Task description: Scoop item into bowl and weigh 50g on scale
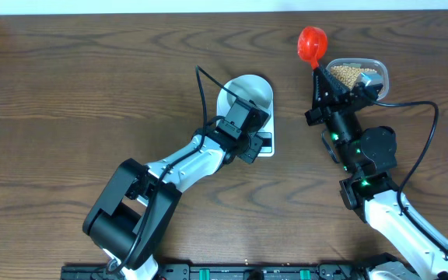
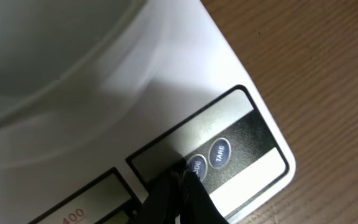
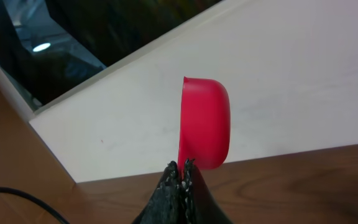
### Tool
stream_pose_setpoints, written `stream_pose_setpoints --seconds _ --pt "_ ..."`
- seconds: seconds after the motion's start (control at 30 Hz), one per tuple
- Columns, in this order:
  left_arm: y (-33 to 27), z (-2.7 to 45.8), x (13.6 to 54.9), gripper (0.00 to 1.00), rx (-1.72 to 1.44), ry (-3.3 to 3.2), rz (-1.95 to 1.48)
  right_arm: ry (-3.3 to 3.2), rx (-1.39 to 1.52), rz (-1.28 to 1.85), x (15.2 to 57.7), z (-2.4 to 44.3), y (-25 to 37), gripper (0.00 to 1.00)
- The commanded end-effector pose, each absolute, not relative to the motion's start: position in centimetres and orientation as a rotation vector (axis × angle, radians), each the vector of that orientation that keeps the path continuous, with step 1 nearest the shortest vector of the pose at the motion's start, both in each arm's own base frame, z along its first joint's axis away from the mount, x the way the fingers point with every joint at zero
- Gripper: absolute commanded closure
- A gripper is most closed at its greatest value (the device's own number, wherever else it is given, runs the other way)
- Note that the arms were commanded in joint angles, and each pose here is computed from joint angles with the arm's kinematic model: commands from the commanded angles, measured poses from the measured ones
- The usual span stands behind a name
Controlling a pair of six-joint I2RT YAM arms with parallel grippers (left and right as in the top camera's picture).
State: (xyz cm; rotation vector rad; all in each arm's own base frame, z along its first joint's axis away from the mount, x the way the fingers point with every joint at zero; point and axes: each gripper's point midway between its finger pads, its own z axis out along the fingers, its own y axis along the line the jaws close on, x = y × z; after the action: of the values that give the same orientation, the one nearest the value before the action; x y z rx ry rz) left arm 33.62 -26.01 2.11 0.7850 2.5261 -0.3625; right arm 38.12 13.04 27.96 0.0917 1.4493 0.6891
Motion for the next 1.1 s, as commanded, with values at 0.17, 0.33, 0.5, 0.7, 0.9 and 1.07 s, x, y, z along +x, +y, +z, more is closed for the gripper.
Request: stream_pose_setpoints --seconds 0.17,0.33,0.5,0.7,0.9,1.07 --pt "-26.2 2.4 34.4 0.93 0.796 2.503 -0.335 1.429 0.100 0.660 38.6 28.9 12.4 0.99" --pt "-26.2 2.2 34.4 0.93 0.797 2.509 -0.333 1.429 0.100 0.660 38.6 28.9 12.4 0.99" --pt "-26.0 1.0 34.1 0.93 0.805 2.538 -0.324 1.429 0.100 0.660 38.6 28.9 12.4 0.99" --pt "-25.9 0.2 33.9 0.93 0.810 2.559 -0.317 1.429 0.100 0.660 38.6 28.9 12.4 0.99" --pt "-25.4 -0.2 33.2 0.93 0.820 2.597 -0.305 1.429 0.100 0.660 38.6 28.9 12.4 0.99" --pt "-25.5 1.6 33.2 0.93 0.777 2.592 -0.326 1.424 0.100 0.660 38.6 29.0 12.4 0.99"
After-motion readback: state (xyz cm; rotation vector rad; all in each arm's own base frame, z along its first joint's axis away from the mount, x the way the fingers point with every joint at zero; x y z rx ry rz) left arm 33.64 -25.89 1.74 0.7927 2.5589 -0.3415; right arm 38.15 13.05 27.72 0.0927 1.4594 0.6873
